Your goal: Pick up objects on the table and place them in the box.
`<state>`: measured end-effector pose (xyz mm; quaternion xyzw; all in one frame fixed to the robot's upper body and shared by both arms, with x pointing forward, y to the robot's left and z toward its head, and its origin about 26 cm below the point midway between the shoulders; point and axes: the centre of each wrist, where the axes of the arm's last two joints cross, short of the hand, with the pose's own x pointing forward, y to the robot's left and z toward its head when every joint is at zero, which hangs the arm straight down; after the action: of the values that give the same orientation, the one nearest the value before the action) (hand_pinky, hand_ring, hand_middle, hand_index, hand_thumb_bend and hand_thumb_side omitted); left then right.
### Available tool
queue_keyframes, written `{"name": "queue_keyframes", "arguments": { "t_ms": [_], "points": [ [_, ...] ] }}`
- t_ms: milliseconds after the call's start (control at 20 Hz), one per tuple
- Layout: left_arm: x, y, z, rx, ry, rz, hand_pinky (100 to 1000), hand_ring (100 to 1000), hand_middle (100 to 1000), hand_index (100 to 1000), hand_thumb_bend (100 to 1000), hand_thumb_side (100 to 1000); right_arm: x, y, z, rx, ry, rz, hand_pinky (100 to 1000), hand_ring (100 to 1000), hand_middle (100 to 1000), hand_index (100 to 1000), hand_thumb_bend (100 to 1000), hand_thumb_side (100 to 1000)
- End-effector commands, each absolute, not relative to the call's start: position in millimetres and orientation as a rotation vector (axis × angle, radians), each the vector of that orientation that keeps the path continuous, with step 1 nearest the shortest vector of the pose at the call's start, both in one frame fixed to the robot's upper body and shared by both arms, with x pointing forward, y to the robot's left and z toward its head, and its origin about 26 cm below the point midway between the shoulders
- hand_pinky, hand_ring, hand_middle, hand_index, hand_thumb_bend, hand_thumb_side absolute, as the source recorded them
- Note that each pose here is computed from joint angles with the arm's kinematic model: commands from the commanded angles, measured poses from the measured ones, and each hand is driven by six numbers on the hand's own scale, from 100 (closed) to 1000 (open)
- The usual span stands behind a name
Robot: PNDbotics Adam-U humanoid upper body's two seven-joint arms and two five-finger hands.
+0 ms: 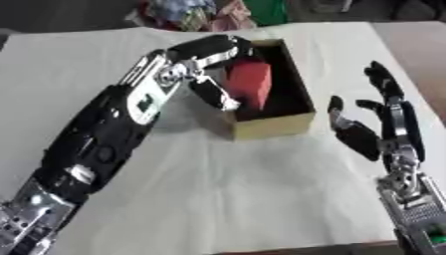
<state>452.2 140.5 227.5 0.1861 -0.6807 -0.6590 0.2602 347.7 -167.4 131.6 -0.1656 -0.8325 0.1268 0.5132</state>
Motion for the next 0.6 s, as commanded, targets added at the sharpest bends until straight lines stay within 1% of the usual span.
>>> {"name": "queue_keyframes", "arguments": {
  "t_ms": [50, 200, 300, 350, 400, 450, 600],
  "points": [
    [449.6, 138.3, 238.2, 0.52, -1.868, -1.835, 914, 803, 888, 945, 570, 152, 348.4, -168.5, 138.7, -0.397, -2.025, 0.299, 762, 1000, 917, 1000, 177, 100],
    [446.9, 139.4, 241.2, 0.501, -1.881, -1.848, 918, 803, 889, 947, 561, 145, 348.3, -169.5, 137.4, -0.401, -2.021, 0.295, 762, 1000, 917, 1000, 176, 100],
    [442.7, 141.6, 248.1, 0.484, -1.922, -1.826, 915, 789, 863, 927, 535, 142, 348.2, -170.6, 136.7, -0.405, -2.02, 0.292, 762, 1000, 917, 1000, 174, 100],
    [439.3, 143.5, 253.5, 0.475, -1.953, -1.806, 913, 774, 836, 912, 504, 143, 348.2, -171.6, 136.3, -0.409, -2.019, 0.29, 762, 1000, 917, 1000, 173, 100],
    [434.5, 145.8, 260.2, 0.467, -1.99, -1.786, 912, 773, 833, 909, 499, 144, 348.3, -172.7, 135.9, -0.415, -2.017, 0.288, 762, 1000, 917, 1000, 172, 100],
    [429.0, 148.8, 266.7, 0.457, -2.021, -1.768, 913, 764, 817, 899, 452, 148, 348.4, -173.9, 135.6, -0.421, -2.017, 0.287, 762, 1000, 917, 1000, 171, 100],
    [410.3, 164.4, 286.8, 0.412, -2.123, -1.647, 912, 733, 773, 870, 373, 133, 348.7, -179.0, 134.9, -0.445, -2.013, 0.277, 762, 1000, 917, 1000, 168, 100]
  ]
}}
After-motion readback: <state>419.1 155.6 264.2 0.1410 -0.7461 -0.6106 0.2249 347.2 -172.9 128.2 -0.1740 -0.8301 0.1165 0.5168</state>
